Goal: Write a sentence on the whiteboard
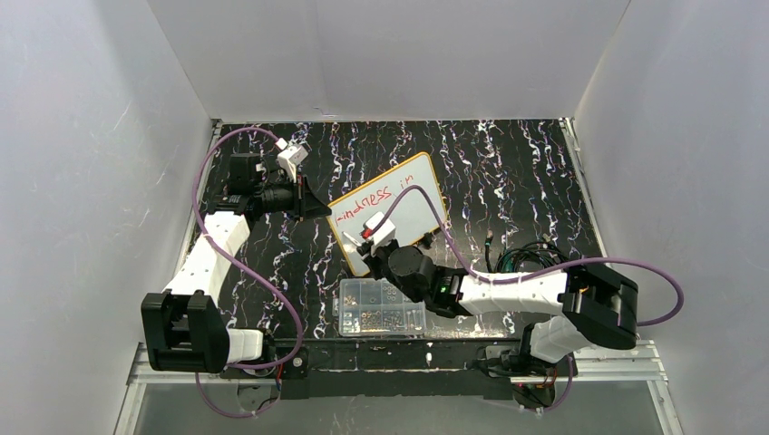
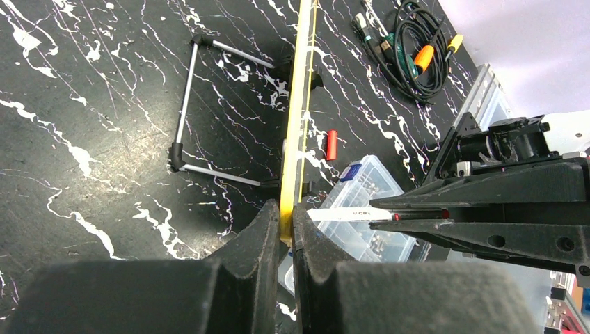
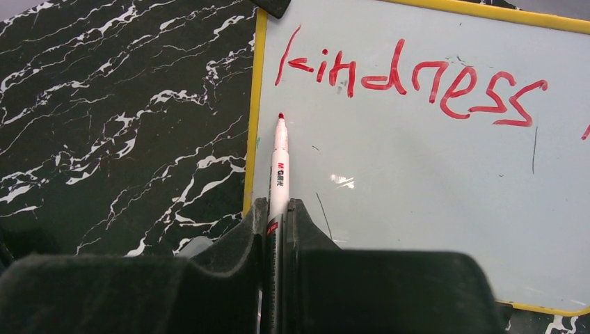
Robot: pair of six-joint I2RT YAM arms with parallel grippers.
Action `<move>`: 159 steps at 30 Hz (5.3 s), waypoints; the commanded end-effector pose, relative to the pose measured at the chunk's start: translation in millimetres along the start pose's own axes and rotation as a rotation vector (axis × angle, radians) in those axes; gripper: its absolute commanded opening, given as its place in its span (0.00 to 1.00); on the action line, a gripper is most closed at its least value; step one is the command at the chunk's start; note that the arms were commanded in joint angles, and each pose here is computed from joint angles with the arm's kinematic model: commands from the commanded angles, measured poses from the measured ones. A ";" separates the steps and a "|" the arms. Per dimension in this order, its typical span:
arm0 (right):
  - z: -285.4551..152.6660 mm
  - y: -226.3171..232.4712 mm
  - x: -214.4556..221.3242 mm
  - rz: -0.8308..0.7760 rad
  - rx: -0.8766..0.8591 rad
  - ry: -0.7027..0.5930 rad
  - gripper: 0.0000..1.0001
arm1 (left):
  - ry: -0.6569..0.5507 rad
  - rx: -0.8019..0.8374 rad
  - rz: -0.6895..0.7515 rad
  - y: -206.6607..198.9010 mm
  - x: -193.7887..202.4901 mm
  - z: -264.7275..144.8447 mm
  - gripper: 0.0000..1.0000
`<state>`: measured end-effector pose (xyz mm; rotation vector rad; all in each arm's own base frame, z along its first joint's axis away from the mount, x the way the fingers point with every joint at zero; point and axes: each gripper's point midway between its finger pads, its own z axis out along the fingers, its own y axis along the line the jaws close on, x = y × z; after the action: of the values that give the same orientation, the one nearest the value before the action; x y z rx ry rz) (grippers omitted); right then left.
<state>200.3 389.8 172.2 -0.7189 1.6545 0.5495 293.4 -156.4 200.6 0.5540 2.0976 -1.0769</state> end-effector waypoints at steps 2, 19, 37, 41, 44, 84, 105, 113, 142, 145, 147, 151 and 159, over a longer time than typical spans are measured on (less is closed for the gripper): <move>5.5 -0.1 -15.2 0.014 0.032 -0.030 0.01 | -0.027 0.038 0.037 -15.5 -5.8 -5.6 0.00; -8.6 3.0 -15.8 0.026 0.020 -0.033 0.01 | -0.029 0.038 0.040 -16.3 -6.6 -6.0 0.00; 1.0 -4.6 -18.6 -0.009 0.092 -0.044 0.01 | -0.028 0.043 0.037 -16.1 -6.5 -5.4 0.00; 2.5 -0.7 -13.5 -0.018 0.072 -0.029 0.01 | -0.029 0.044 0.039 -16.5 -7.0 -5.3 0.00; 1.7 3.8 -8.0 -0.021 0.045 -0.013 0.01 | -0.029 0.043 0.038 -16.2 -7.0 -5.3 0.00; -6.7 -18.6 -10.8 -0.017 0.185 -0.029 0.01 | -0.028 0.044 0.038 -17.2 -6.0 -5.3 0.00; -3.3 -11.7 -7.3 -0.061 0.128 -0.029 0.01 | -0.030 0.045 0.040 -17.5 -6.9 -5.6 0.00; -9.2 -9.5 10.6 -0.062 0.099 0.025 0.01 | -0.029 0.046 0.039 -17.4 -6.8 -5.5 0.00; -8.4 -24.3 -22.0 -0.064 0.190 -0.066 0.01 | -0.031 0.045 0.040 -17.3 -7.1 -5.5 0.00; -10.7 -28.1 -23.6 -0.066 0.206 -0.070 0.01 | -0.031 0.045 0.040 -17.3 -7.1 -5.6 0.00; -8.9 -29.2 -21.0 -0.072 0.212 -0.062 0.01 | -0.030 0.045 0.039 -17.1 -6.9 -5.3 0.00; -4.3 -28.7 -14.5 -0.079 0.220 -0.046 0.01 | -0.029 0.046 0.039 -17.4 -6.5 -5.3 0.00; -0.8 -25.7 -5.2 -0.090 0.205 -0.010 0.01 | -0.029 0.045 0.038 -17.1 -6.3 -5.4 0.00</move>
<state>213.0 364.7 161.8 -0.6861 1.6513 0.2948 293.1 -156.9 201.2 0.5548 2.0929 -1.0787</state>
